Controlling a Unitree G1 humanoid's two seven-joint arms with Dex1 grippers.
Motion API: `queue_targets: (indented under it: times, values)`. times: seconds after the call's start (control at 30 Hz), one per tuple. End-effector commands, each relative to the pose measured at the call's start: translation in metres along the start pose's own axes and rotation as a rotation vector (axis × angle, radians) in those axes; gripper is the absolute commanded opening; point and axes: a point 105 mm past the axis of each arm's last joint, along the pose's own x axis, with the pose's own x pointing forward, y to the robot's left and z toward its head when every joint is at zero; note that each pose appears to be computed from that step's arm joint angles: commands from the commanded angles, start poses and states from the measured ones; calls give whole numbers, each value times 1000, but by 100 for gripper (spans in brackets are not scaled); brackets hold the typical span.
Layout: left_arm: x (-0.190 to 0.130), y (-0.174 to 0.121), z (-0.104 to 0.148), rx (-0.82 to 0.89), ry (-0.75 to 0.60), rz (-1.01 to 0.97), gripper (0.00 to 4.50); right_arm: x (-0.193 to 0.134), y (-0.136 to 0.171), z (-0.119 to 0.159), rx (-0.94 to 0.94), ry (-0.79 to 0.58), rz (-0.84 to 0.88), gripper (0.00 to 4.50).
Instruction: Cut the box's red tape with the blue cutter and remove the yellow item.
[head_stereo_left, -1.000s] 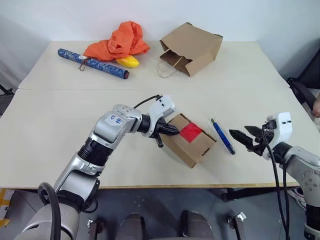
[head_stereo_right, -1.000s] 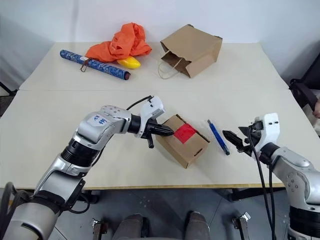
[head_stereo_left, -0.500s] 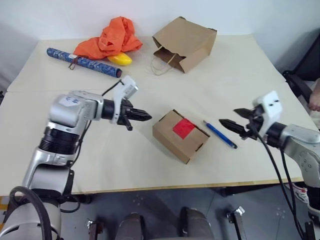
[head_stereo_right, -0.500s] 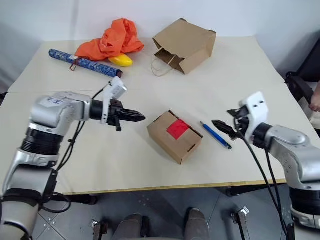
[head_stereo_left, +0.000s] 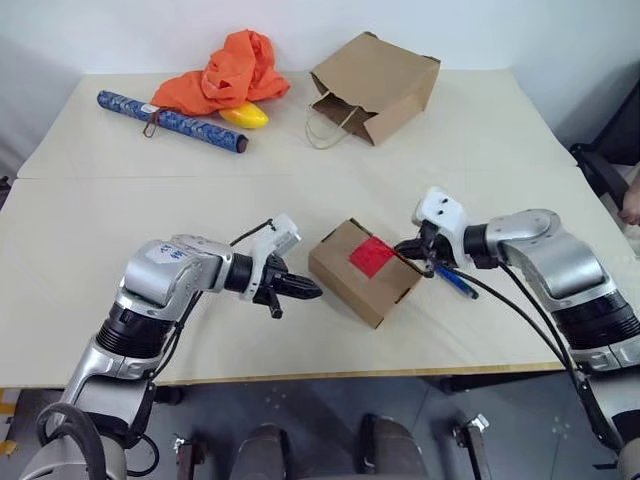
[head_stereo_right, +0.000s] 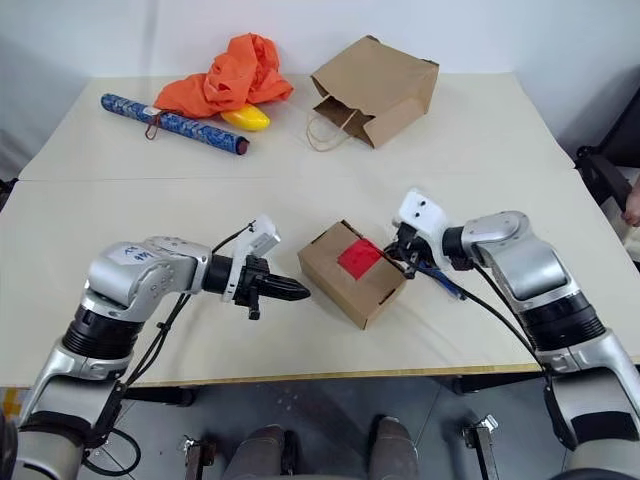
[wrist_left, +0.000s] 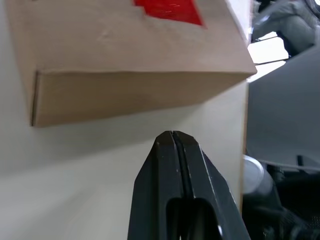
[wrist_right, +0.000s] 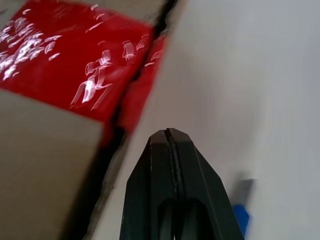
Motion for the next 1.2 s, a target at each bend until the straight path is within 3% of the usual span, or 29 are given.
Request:
queue_targets:
  times: [0.03, 0.2, 0.57, 0.77, 1.07, 1.2]
  values:
    - [1, 9, 14, 21, -91, 75, 0, -2, 23, 29, -79, -61, 144, 2]
    - [-10, 21, 15, 32, -89, 135, 0, 5, 46, 41, -79, -104, 257, 2]
    - [-43, 28, 6, 45, -6, 174, 0, 32, 60, 50, -79, -137, 288, 2]
    - [-58, 36, 3, 45, 8, 223, 0, 28, 41, 44, -109, -108, 177, 2]
    - [-91, 50, 18, 74, -1, 272, 0, -2, 10, 44, -112, -119, -17, 2]
    - [-96, 40, 55, 130, -107, 204, 0, -24, 7, 55, -58, -166, -105, 56]
